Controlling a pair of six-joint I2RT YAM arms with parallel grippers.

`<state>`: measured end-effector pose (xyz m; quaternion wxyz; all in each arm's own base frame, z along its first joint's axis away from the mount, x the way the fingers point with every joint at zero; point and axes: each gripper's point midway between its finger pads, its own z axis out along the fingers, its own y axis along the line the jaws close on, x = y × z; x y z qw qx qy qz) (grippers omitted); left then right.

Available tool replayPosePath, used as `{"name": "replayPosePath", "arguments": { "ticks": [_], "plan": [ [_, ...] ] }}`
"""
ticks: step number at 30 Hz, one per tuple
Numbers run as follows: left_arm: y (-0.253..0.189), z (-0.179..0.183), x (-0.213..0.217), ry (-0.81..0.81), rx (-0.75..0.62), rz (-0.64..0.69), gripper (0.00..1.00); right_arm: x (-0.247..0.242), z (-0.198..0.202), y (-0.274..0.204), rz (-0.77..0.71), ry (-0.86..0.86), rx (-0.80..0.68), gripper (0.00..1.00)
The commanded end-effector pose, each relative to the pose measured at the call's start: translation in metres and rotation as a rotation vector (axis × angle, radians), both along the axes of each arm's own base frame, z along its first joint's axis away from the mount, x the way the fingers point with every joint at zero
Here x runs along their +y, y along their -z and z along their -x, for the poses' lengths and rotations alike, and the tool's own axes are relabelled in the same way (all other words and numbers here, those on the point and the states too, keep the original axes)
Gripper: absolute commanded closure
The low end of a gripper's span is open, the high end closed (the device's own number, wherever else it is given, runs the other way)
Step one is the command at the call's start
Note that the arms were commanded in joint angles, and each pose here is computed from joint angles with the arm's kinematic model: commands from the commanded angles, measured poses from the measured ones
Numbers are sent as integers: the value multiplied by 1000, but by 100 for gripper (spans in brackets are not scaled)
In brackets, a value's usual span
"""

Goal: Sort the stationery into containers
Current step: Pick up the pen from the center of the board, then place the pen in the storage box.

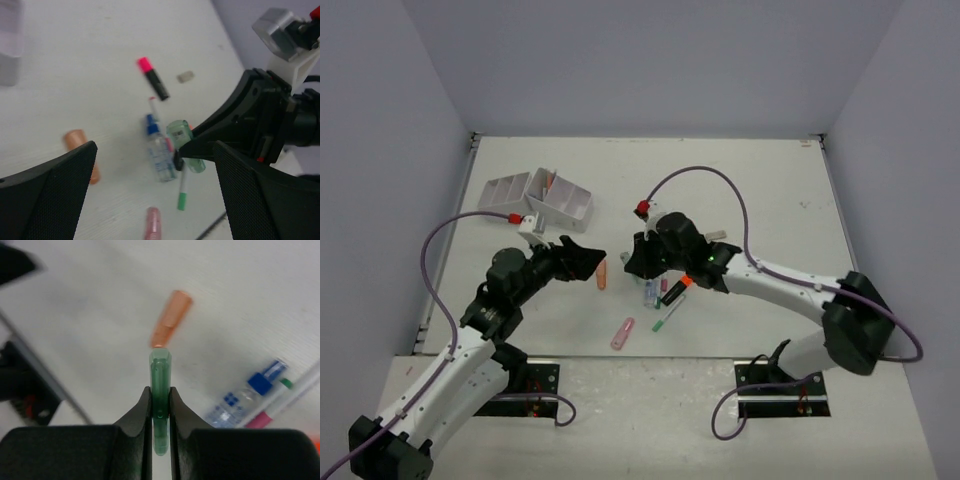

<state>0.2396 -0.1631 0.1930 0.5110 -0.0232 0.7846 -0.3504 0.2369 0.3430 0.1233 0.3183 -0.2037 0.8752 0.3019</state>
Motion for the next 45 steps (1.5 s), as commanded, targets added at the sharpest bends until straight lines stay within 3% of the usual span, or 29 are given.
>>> {"name": "replayPosePath", "arguments": {
  "ticks": [1, 6, 12, 25, 28, 30, 33, 43, 45],
  "plan": [
    [-108, 60, -61, 519, -451, 299, 3, 27, 73, -124, -459, -501, -258, 100],
    [-121, 83, -67, 640, -519, 367, 24, 1, 136, -159, -643, -756, -314, 100],
    [-131, 109, -71, 767, -544, 408, 43, -3, 138, -182, -676, -733, -346, 100],
    [-126, 118, -78, 845, -491, 388, 53, 5, 123, -200, -662, -675, -356, 100],
    [-127, 113, -80, 838, -480, 381, 65, 7, 119, -203, -656, -663, -356, 100],
    [-133, 110, -81, 831, -487, 384, 83, 10, 114, -203, -644, -652, -357, 100],
    [-140, 107, -81, 813, -501, 383, 100, 12, 112, -198, -631, -649, -345, 100],
    [-157, 97, -79, 757, -553, 352, 100, 15, 104, -188, -599, -624, -333, 100],
    [-158, 93, -78, 728, -554, 344, 100, 15, 102, -187, -598, -616, -328, 82]
  ]
}}
